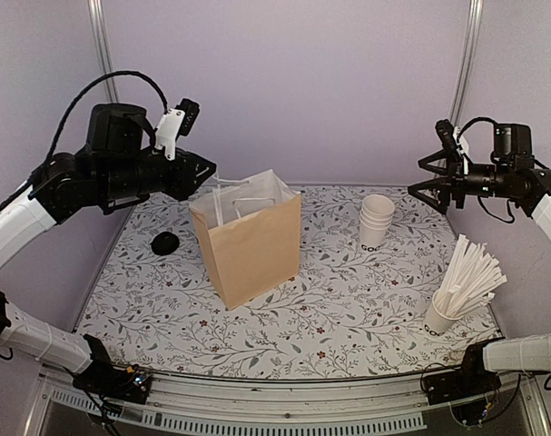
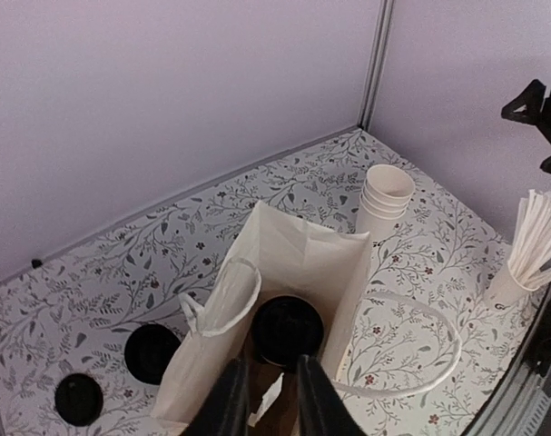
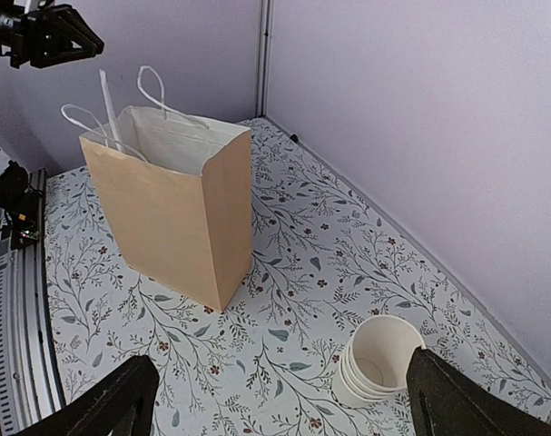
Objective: Pack the takeout coffee
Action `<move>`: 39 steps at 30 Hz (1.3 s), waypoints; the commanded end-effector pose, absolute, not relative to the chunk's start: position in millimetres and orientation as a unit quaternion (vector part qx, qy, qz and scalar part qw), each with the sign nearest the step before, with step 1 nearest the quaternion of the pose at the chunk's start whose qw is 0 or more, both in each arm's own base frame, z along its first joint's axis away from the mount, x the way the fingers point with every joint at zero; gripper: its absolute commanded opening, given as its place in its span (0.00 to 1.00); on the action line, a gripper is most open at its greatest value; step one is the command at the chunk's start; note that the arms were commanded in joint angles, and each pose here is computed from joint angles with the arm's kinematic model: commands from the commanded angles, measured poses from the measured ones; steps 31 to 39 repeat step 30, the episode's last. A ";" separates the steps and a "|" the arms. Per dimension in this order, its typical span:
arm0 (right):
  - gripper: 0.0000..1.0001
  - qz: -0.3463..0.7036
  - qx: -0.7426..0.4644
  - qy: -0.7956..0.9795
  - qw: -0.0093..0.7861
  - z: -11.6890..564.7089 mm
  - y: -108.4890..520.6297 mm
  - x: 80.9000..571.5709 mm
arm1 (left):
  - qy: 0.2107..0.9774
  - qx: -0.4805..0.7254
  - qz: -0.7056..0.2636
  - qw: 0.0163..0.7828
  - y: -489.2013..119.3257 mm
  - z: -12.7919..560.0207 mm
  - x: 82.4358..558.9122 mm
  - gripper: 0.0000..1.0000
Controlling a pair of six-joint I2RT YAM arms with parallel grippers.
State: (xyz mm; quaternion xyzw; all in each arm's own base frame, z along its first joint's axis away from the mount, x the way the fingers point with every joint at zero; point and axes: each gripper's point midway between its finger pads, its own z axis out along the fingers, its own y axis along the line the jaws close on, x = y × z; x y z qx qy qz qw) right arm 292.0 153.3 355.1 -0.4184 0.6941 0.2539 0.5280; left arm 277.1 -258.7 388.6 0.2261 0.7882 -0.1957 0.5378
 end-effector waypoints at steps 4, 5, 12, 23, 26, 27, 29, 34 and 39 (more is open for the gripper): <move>0.99 0.222 -0.417 0.705 0.530 349.3 145.2 292.9 | 0.803 0.196 -0.165 0.538 -236.2 388.4 280.8 0.58; 0.99 0.212 -0.415 0.707 0.533 350.6 143.1 295.8 | 0.802 0.194 -0.162 0.541 -233.5 390.8 280.8 0.61; 0.99 0.199 -0.395 0.699 0.562 388.0 140.5 314.7 | 0.797 0.172 -0.115 0.568 -210.4 402.8 293.4 0.74; 0.99 0.116 -0.134 0.689 0.702 477.5 77.7 380.9 | 0.777 0.099 -0.084 0.616 -152.2 435.2 329.6 0.83; 0.99 0.122 -0.145 0.682 0.707 477.7 81.5 376.8 | 0.773 0.086 -0.068 0.625 -143.5 438.4 330.9 0.83; 0.99 0.127 -0.152 0.682 0.704 477.2 83.9 375.2 | 0.773 0.084 -0.066 0.626 -142.2 437.9 330.6 0.83; 0.99 0.132 -0.157 0.684 0.700 474.6 86.2 374.2 | 0.771 0.081 -0.067 0.628 -140.8 436.2 329.4 0.83; 0.99 0.132 -0.158 0.682 0.702 474.6 86.6 372.8 | 0.770 0.081 -0.068 0.629 -140.4 435.3 328.8 0.83; 0.99 0.132 -0.158 0.682 0.702 474.6 86.6 372.8 | 0.770 0.081 -0.068 0.629 -140.4 435.3 328.8 0.83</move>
